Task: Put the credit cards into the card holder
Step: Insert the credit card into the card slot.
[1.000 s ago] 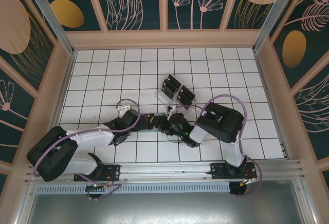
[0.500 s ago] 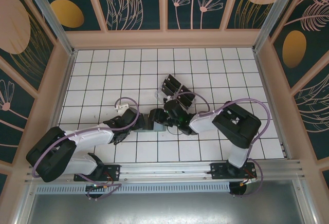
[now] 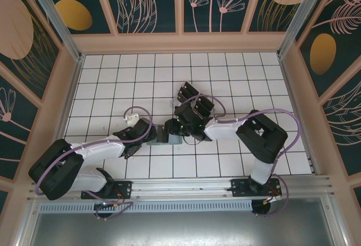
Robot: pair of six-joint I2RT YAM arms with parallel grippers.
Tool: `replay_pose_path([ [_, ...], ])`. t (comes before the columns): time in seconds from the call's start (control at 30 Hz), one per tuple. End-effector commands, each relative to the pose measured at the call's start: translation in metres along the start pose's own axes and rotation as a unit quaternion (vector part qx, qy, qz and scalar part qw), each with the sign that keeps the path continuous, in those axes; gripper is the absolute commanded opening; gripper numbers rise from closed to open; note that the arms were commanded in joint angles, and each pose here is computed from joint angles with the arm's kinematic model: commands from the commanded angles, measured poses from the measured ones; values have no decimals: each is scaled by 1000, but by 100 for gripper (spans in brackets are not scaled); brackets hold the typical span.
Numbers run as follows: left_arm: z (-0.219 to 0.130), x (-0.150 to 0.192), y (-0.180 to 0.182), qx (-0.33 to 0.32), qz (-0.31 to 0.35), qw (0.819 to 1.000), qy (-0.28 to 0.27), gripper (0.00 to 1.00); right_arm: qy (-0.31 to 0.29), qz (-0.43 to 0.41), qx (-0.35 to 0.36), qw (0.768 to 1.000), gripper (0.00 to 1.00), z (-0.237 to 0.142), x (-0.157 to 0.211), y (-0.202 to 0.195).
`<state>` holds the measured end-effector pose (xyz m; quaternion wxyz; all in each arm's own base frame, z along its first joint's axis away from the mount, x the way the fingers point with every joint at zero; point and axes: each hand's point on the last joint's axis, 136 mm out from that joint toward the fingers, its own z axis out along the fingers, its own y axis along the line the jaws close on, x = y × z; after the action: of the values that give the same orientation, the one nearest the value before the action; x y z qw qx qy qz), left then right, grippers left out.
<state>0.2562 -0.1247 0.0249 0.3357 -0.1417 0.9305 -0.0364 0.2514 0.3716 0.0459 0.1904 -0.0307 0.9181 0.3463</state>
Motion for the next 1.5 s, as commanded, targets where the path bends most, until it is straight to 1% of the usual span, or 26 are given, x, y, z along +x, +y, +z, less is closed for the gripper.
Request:
replay_pose_path([
  [0.0,0,3,12,-16,-7,1000,-2,98,10,-6,11,1000,32,7,1,-5],
  [0.33,5,15,16,-12,-8,1000,10,99,22,-4,1,1000,26,16,6,-1],
  [0.57,8,20,15,-6,-8,1000,17,98,26,-4,-6,1000,15,20,6,4],
  [0.7,8,22,16,-4,-8,1000,19,99,28,-4,-11,1000,11,23,6,8],
  [1.03,9,24,14,4,-11,1000,22,99,43,-5,-19,999,9,33,13,17],
  [1.13,7,22,12,9,-12,1000,20,99,50,-5,-20,999,12,36,17,18],
  [1.27,3,13,5,16,-13,1000,12,98,44,-9,-20,999,29,31,14,20],
  [1.37,-5,-1,-2,23,-13,1000,-3,99,33,-15,-19,999,37,23,8,21],
  [1.47,-13,-14,-8,28,-10,999,-17,99,28,-15,-13,999,40,17,4,14],
])
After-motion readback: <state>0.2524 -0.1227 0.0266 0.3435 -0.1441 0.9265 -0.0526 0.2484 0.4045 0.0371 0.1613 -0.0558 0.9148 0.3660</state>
